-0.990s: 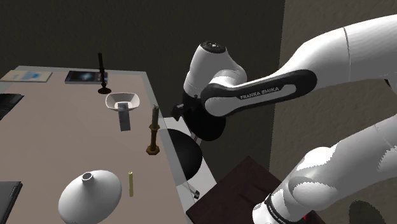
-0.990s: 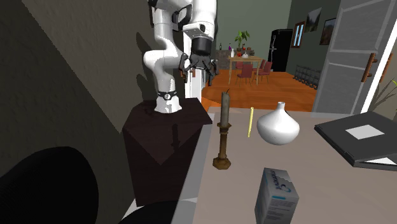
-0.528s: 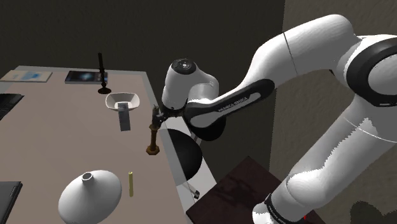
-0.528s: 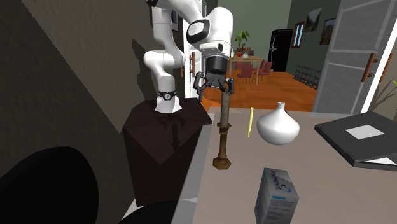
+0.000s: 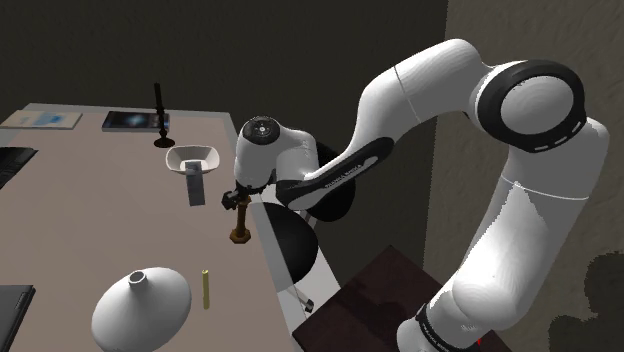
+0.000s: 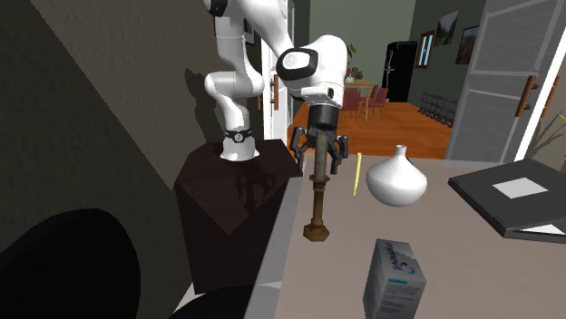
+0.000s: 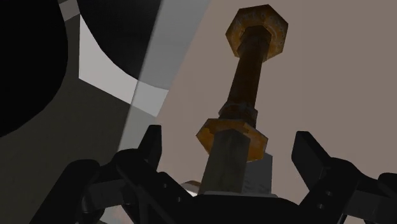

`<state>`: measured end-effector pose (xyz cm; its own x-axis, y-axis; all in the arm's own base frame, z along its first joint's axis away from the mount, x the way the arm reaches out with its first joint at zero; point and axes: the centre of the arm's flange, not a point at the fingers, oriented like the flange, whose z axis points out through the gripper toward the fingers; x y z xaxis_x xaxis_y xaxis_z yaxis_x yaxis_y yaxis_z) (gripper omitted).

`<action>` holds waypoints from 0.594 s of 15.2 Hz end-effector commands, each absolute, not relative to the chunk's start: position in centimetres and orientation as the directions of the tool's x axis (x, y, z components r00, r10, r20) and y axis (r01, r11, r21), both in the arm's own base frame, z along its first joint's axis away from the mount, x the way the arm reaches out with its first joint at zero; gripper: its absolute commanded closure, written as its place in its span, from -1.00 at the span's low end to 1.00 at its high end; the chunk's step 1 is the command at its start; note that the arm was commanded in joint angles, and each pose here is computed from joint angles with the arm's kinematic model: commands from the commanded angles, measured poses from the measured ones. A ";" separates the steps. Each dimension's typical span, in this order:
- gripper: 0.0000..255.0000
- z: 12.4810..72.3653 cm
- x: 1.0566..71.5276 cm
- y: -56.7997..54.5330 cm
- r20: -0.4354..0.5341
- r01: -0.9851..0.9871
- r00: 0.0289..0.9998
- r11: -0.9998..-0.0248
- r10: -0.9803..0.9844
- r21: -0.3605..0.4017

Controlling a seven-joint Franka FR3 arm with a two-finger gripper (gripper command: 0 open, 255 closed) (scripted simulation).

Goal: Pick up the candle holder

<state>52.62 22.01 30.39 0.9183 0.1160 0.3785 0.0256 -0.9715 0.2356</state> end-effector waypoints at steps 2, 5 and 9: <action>-1.00 28.7 52.8 21.9 0.379 0.026 0.918 -0.971 0.117 0.236; -1.00 27.9 52.8 21.9 0.379 0.026 0.918 -0.971 0.117 0.236; 1.00 27.8 52.7 22.0 0.379 0.026 0.918 -0.971 0.117 0.236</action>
